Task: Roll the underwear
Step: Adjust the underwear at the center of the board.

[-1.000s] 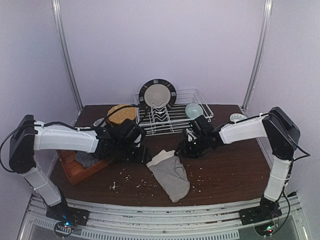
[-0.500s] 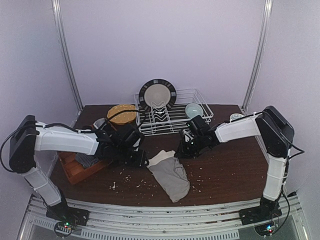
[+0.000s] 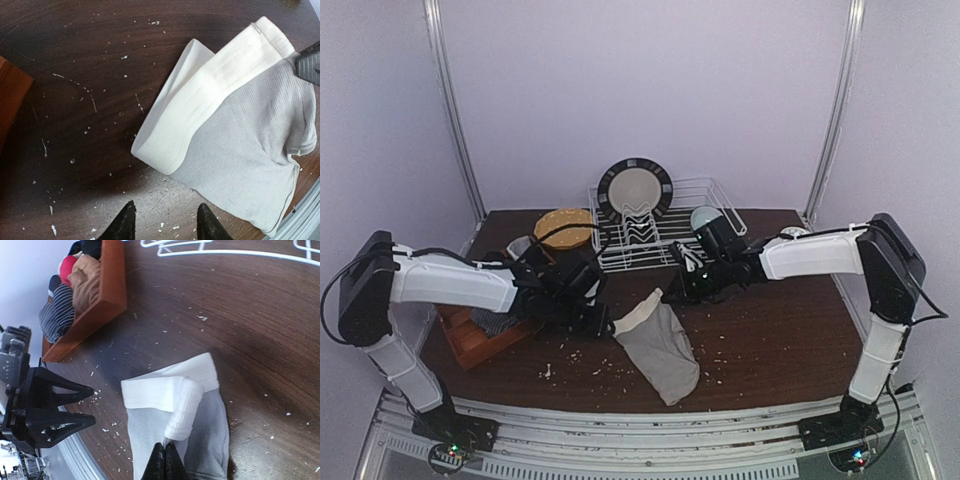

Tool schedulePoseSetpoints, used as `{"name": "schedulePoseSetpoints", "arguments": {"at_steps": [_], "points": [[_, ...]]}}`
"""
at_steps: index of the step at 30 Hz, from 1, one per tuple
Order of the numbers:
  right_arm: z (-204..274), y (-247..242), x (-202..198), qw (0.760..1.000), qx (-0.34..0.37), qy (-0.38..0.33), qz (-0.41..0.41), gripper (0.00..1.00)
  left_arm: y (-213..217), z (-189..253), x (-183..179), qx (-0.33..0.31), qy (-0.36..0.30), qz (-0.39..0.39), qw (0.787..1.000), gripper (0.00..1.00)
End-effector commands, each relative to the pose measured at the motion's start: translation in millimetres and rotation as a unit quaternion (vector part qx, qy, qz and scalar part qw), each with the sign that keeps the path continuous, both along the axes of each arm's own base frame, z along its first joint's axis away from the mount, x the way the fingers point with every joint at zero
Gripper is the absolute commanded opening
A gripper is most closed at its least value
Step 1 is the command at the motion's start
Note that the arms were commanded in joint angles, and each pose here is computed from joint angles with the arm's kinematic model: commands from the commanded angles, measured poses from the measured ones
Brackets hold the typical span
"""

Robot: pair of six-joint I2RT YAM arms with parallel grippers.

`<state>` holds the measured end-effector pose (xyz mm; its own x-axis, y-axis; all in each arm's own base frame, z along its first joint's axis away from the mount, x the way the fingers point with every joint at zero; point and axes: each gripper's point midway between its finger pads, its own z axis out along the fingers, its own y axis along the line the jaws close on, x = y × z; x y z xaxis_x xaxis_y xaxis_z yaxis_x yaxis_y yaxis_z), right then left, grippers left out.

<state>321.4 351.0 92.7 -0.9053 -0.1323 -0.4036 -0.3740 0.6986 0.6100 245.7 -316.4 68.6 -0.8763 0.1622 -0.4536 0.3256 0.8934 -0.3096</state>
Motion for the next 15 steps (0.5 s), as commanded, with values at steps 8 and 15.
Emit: {"name": "schedulePoseSetpoints", "arguments": {"at_steps": [8,15], "points": [[43.0,51.5,-26.7,0.989,0.08,-0.02,0.126,0.0,6.0,8.3,0.8,-0.016,-0.016,0.017,1.0,0.39],[65.4,79.5,-52.9,0.971,0.142,0.006,0.195,0.0,15.2,8.2,-0.3,-0.01,-0.022,0.028,0.999,0.39]]}}
